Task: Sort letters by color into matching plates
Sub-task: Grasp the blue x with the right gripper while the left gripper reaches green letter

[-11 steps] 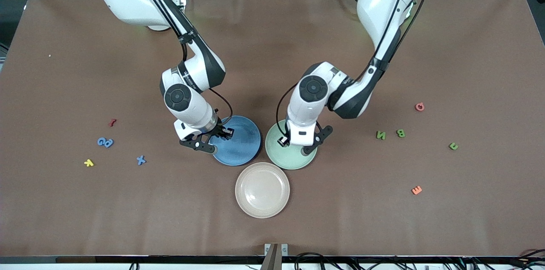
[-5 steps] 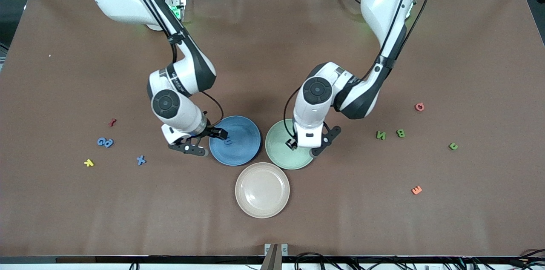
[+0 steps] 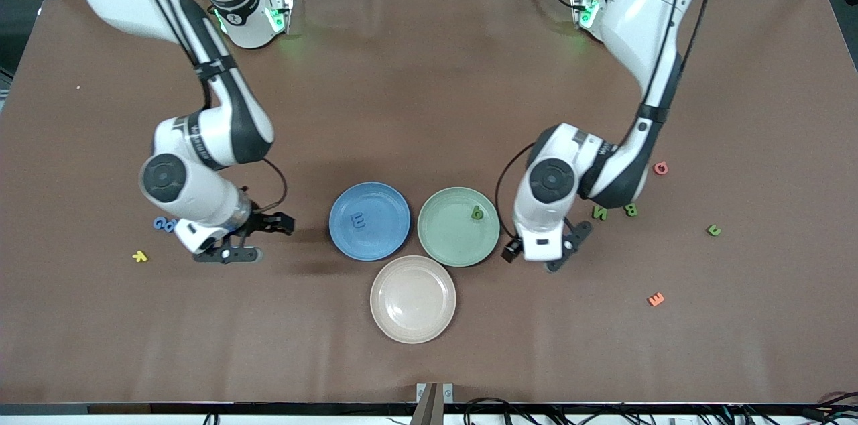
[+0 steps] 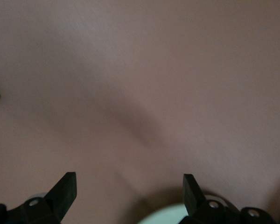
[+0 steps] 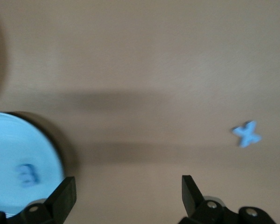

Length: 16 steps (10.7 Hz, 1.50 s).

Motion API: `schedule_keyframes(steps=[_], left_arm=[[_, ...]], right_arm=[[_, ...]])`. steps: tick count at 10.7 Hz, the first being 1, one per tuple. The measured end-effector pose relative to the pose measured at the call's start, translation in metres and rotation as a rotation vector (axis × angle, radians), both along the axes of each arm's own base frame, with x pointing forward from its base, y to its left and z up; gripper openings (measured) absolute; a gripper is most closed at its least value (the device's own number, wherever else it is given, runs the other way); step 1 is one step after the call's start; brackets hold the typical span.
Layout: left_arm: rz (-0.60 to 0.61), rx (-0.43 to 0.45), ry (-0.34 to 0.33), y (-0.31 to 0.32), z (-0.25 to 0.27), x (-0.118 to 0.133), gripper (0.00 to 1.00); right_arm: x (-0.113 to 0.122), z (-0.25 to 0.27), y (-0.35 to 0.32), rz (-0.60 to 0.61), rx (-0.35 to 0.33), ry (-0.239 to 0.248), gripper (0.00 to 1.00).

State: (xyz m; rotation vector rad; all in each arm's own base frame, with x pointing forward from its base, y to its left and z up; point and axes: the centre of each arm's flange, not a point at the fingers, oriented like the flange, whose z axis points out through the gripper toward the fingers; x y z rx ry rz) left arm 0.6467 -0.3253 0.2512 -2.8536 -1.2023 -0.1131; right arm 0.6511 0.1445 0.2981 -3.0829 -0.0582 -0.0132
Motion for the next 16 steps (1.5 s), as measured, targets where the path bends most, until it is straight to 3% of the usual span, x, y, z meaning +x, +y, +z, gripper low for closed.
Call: schedule_keyframes(steps=[3,7,9,12,14,16], left_arm=[[-0.049,0.022,0.043,0.067,-0.008,0.024,1.00],[-0.124,0.037,0.107,0.127,-0.028,0.029,1.00],[-0.151,0.036,0.117,0.161,-0.026,0.035,1.00],[-0.169,0.033,0.131,0.214,-0.014,0.034,1.00],[-0.168,0.024,0.096,0.253,-0.013,0.030,1.00],[-0.208,0.014,0.050,0.298,-0.022,0.008,1.00]], right_arm=[[0.011,0.000,-0.076,0.246,-0.004,-0.017,1.00],[0.004,-0.017,-0.139,0.465,0.001,0.007,1.00],[0.003,-0.028,-0.147,0.501,0.002,0.008,1.00],[0.006,-0.057,-0.146,0.511,-0.012,-0.029,1.00],[0.008,-0.082,-0.146,0.510,-0.021,-0.054,1.00],[0.009,-0.103,-0.147,0.518,-0.030,-0.077,1.00]])
